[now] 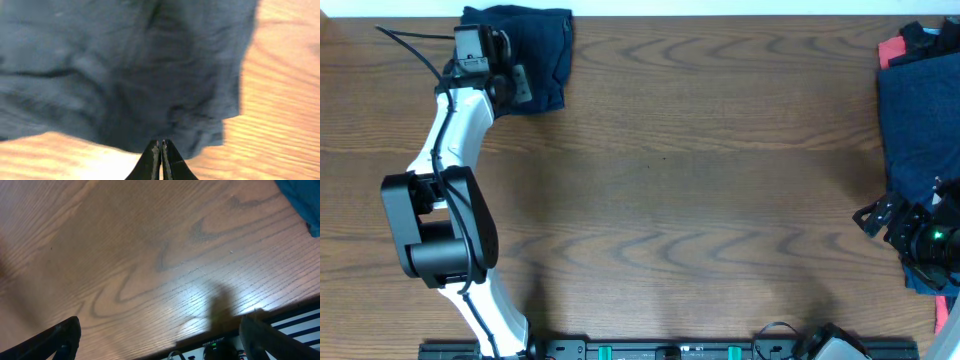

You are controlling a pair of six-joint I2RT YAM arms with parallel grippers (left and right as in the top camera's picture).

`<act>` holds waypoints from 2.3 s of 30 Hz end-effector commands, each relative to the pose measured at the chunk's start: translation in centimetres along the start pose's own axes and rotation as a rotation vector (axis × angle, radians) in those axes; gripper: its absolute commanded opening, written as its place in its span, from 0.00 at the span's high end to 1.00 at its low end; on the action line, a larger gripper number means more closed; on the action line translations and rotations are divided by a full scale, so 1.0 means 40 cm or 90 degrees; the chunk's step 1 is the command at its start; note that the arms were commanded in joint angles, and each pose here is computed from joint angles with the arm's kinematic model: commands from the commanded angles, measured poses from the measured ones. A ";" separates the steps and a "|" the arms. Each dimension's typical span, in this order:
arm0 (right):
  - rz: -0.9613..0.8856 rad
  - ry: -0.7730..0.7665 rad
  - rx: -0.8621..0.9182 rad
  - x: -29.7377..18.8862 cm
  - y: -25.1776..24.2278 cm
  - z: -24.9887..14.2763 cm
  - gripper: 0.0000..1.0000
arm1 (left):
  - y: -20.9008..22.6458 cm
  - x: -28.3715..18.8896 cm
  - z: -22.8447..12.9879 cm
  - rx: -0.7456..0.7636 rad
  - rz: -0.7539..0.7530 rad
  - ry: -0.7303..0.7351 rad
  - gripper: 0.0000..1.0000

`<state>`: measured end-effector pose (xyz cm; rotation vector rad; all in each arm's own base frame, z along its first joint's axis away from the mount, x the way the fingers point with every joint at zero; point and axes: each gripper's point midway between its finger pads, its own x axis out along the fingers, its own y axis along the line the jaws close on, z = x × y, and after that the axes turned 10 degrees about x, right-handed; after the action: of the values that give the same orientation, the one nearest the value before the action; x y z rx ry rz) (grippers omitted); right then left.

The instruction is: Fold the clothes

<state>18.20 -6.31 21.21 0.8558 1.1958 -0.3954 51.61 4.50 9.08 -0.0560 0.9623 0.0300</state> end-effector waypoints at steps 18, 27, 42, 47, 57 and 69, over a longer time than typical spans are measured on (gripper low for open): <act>0.000 0.011 -0.008 -0.004 0.000 -0.011 0.01 | 0.178 0.133 -0.007 -0.060 0.064 -0.036 0.94; 0.000 0.008 -0.009 -0.004 0.001 -0.009 0.01 | 0.255 0.168 -0.032 -0.078 0.120 -0.033 0.94; 0.000 0.011 -0.008 -0.004 0.000 -0.011 0.01 | 0.244 0.139 0.005 -0.088 0.116 -0.060 0.94; 0.000 0.011 -0.008 -0.004 0.000 -0.011 0.01 | 0.222 0.043 0.054 -0.081 0.113 -0.082 0.94; 0.001 0.007 -0.009 -0.004 0.001 -0.008 0.01 | 0.195 -0.144 0.033 -0.086 0.111 -0.036 0.94; 0.002 0.000 -0.012 -0.004 0.003 -0.001 0.01 | 0.109 -0.002 -0.172 -0.116 -0.012 0.166 0.94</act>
<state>18.03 -6.19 21.17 0.8566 1.2042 -0.3935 45.67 9.54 6.01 -0.1878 1.2006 0.1390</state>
